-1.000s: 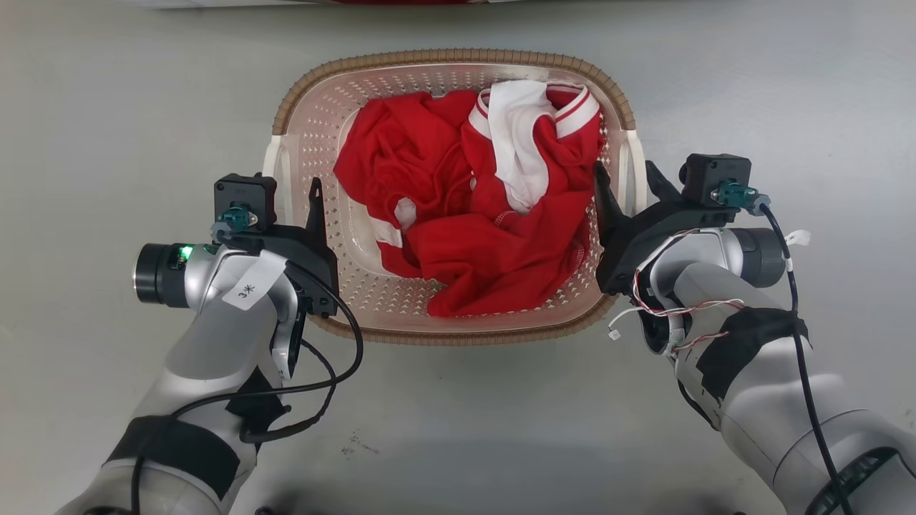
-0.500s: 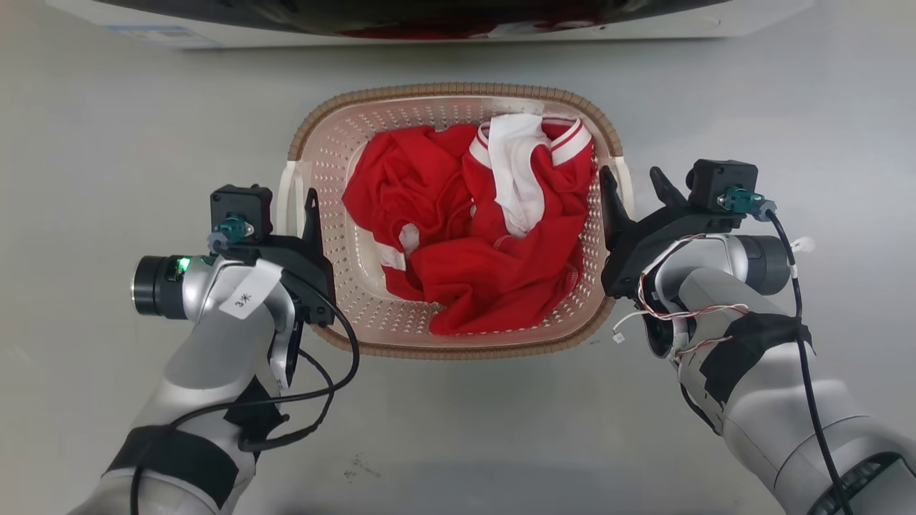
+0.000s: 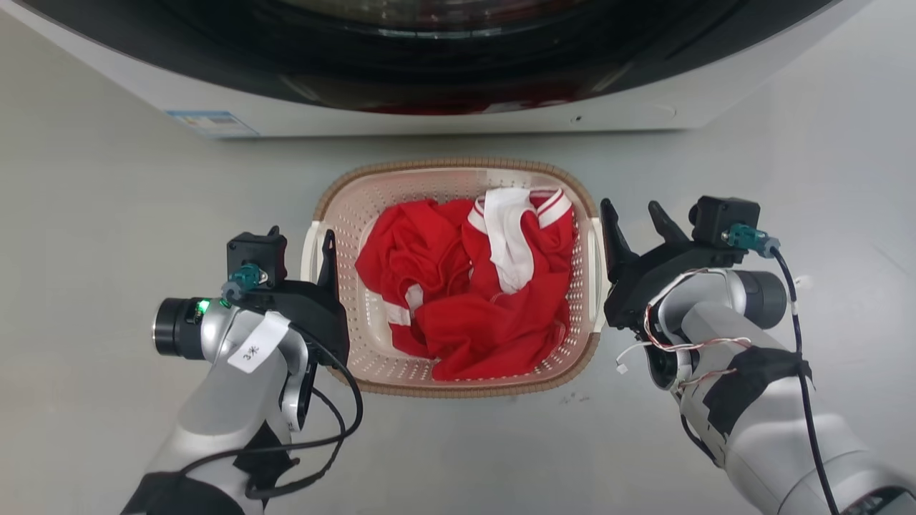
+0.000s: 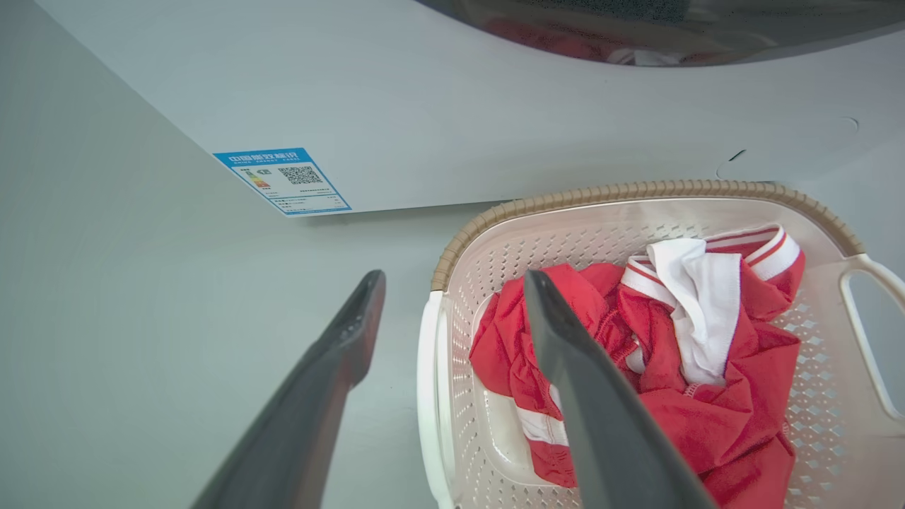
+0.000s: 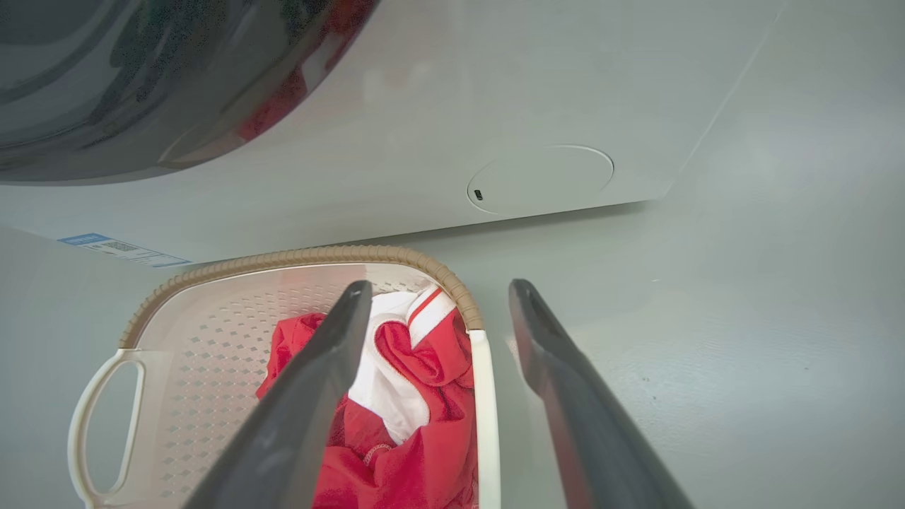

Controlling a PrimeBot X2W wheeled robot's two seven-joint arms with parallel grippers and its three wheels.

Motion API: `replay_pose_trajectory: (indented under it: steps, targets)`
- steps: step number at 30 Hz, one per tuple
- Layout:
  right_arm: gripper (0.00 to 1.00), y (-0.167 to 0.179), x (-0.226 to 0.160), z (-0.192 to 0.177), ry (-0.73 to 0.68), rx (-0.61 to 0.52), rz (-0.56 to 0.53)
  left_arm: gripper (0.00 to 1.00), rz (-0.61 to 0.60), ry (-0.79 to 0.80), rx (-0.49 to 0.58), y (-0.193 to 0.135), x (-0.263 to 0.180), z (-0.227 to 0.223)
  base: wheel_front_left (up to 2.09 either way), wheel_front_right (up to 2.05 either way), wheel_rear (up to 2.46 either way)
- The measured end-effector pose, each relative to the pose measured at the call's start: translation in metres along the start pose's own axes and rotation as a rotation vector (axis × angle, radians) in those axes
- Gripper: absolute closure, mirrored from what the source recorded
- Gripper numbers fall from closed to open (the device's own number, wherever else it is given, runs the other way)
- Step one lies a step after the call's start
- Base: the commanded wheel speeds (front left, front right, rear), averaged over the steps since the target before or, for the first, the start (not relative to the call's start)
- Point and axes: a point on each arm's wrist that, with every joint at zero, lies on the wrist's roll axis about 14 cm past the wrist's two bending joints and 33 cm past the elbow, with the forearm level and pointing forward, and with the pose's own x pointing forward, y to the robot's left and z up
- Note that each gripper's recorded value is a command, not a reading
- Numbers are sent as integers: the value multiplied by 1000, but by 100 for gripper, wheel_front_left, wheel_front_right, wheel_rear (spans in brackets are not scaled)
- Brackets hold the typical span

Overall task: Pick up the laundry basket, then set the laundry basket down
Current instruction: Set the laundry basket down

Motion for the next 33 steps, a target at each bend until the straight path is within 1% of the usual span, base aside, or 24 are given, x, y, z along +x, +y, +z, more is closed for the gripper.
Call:
replay_pose_trajectory:
  steps: [3,9,19,27,33]
  targets:
    - [0,6,-16,13,-40,24,7,0,-14,-52,-11,-6,-16,15,0,0,0]
    - [0,13,-42,25,-95,40,16,0,-23,-123,-35,-8,-43,31,0,0,0]
    - [0,36,-92,39,-200,47,55,0,-10,-210,-72,-2,-98,32,0,0,0]
    - [0,46,-137,35,-272,30,68,0,-20,-294,-89,-7,-140,34,0,0,0]
    - [0,59,-177,29,-341,17,86,0,-11,-361,-90,-1,-178,27,0,0,0]
